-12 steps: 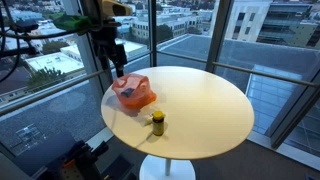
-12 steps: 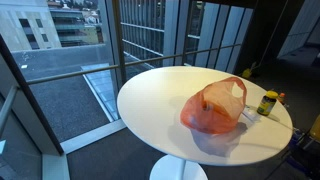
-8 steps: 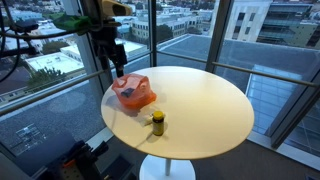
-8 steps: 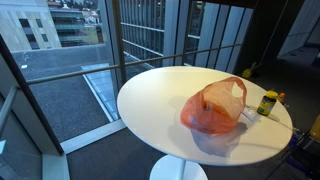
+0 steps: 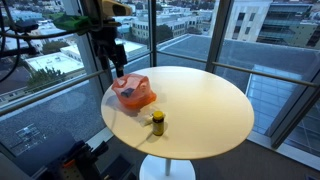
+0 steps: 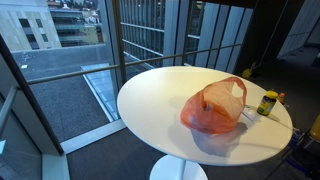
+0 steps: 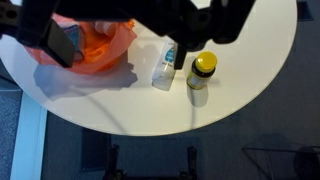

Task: Remove the blue box from the plastic bag

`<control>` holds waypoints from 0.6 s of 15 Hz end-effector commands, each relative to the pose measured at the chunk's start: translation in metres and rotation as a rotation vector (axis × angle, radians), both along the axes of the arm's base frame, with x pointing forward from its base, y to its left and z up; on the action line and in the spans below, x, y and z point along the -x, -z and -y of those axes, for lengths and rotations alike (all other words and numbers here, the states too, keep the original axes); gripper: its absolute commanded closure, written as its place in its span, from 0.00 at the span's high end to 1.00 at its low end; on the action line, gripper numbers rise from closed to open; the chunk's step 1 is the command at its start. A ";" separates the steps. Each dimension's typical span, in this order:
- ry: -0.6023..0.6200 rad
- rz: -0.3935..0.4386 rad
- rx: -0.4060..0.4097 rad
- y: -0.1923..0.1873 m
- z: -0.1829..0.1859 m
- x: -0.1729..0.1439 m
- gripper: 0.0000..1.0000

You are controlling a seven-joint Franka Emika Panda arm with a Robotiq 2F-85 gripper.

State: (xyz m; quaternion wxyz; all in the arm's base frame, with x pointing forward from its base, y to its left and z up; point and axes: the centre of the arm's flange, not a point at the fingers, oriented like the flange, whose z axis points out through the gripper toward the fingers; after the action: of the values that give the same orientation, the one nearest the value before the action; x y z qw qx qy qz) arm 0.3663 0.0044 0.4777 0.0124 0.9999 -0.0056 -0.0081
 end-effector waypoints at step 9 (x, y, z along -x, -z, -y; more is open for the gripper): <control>0.014 0.006 0.006 0.001 -0.005 -0.015 1.00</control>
State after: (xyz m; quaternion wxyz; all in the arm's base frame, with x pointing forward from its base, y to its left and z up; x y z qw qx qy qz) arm 0.3669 0.0049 0.4769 0.0127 0.9999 -0.0063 -0.0086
